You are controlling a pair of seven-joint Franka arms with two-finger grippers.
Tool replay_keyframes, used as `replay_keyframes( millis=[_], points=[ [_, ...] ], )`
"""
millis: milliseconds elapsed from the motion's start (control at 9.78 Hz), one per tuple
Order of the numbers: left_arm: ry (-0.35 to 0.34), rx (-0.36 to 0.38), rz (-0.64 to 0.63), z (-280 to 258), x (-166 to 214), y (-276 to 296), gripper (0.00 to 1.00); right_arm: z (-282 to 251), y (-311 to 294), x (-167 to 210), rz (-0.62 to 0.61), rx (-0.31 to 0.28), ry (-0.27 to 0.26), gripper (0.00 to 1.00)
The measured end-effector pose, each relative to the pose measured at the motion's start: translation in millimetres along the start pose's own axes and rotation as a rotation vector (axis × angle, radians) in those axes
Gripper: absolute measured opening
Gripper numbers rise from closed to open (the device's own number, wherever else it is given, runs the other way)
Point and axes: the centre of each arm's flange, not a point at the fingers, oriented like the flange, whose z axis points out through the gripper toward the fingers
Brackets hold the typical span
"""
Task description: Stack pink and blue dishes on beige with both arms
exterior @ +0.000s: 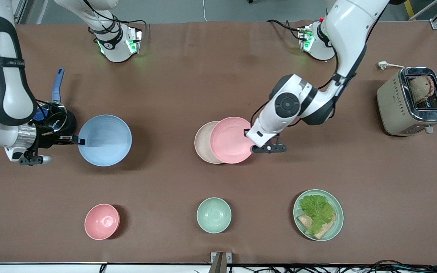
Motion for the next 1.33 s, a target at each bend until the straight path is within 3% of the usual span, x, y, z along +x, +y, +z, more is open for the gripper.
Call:
replay_keyframes(
  millis=[409, 716, 1023, 1330],
  points=[
    [0.010, -0.031, 0.011, 22.6, -9.5, 16.4, 0.05, 44.3, -128.1, -3.4, 0.052, 0.004, -0.010, 0.06],
    [0.013, -0.041, -0.015, 28.3, -12.4, 22.1, 0.16, 79.9, -205.0, -19.8, 0.069, 0.003, 0.005, 0.06],
    [0.075, -0.067, -0.063, -9.0, 15.1, 10.5, 0.58, 126.4, -256.1, -44.5, 0.009, 0.006, 0.019, 0.06],
    [0.187, -0.036, -0.158, -162.4, 85.4, -73.5, 0.99, 187.6, -281.0, -52.4, -0.001, 0.015, 0.094, 0.06]
  ],
)
